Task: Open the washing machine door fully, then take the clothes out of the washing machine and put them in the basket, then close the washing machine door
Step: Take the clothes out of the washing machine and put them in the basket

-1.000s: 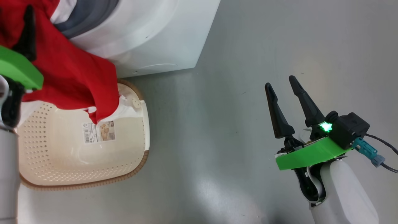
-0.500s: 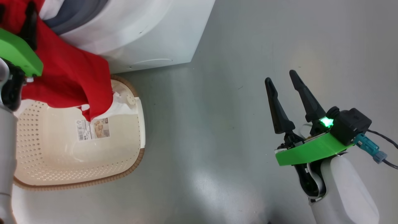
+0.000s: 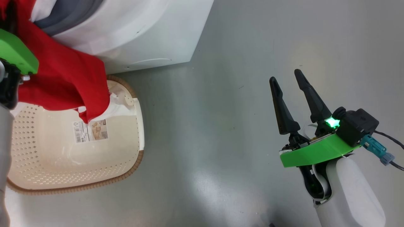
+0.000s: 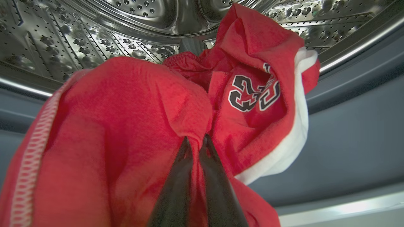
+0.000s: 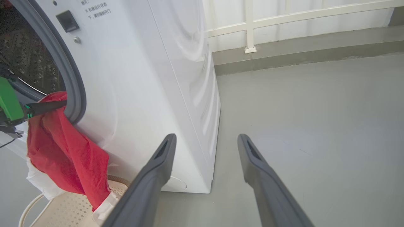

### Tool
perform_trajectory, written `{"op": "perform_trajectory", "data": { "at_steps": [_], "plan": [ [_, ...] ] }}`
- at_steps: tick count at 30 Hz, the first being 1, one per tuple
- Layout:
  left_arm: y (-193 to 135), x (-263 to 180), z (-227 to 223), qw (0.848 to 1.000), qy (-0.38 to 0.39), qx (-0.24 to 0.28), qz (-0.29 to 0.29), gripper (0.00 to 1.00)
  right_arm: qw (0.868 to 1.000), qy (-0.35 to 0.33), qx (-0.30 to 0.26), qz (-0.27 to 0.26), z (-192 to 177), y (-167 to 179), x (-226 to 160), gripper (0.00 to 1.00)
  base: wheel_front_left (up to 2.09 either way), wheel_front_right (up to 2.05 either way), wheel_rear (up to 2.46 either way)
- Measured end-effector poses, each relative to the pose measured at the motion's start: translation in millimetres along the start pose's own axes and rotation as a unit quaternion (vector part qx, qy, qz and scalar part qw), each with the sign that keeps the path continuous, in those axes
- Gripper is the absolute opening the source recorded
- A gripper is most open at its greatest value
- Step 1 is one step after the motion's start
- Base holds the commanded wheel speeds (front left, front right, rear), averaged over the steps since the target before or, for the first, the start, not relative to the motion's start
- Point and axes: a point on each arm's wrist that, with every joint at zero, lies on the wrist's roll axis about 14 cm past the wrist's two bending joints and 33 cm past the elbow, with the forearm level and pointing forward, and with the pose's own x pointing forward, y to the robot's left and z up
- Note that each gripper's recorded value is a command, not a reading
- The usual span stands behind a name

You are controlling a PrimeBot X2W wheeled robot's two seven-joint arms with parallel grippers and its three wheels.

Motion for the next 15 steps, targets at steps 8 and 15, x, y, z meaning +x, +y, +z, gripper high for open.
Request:
{"op": "perform_trajectory", "data": {
  "at_steps": [8, 15],
  "plan": [
    [0.7, -4.6, 12.0, 0.999, -0.038, -0.002, -0.003, 0.00, 1.000, -0.006, 0.000, 0.000, 4.1, 0.7, 0.5, 1.00, 0.00, 0.00, 0.00],
    [2.4, -18.7, 41.1, 0.993, -0.113, 0.001, -0.011, 0.00, 1.000, -0.017, 0.001, -0.001, 12.6, 0.5, 0.9, 1.00, 0.00, 0.00, 0.00]
  ]
}}
